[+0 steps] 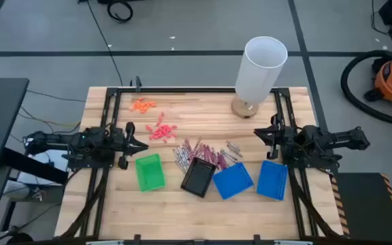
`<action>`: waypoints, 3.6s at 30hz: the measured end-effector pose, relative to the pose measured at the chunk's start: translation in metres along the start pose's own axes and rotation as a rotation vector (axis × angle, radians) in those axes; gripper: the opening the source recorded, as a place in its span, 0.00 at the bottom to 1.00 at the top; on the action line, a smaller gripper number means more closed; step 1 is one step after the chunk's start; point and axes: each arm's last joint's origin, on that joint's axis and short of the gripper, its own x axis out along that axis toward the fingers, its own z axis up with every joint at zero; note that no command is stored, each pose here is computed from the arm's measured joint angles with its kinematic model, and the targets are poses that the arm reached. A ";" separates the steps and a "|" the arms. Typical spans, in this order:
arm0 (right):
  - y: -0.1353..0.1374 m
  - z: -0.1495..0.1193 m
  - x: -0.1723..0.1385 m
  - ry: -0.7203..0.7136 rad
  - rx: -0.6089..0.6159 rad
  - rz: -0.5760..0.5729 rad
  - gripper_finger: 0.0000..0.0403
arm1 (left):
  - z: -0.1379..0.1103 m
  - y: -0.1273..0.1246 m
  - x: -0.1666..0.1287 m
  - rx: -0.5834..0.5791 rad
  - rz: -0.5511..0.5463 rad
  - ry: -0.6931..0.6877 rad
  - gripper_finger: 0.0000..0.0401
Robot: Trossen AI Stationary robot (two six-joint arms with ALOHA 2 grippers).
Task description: Sort crayons
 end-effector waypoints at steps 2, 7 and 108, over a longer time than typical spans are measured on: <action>0.000 0.000 0.000 0.000 0.000 0.000 0.11 | 0.000 0.000 0.000 0.000 0.000 0.000 0.11; 0.000 0.000 0.000 0.000 0.000 0.000 0.11 | 0.000 0.000 0.000 0.000 0.000 0.000 0.11; -0.011 0.027 0.001 -0.259 0.108 -0.215 0.11 | 0.036 0.007 -0.004 -0.041 0.251 -0.372 0.11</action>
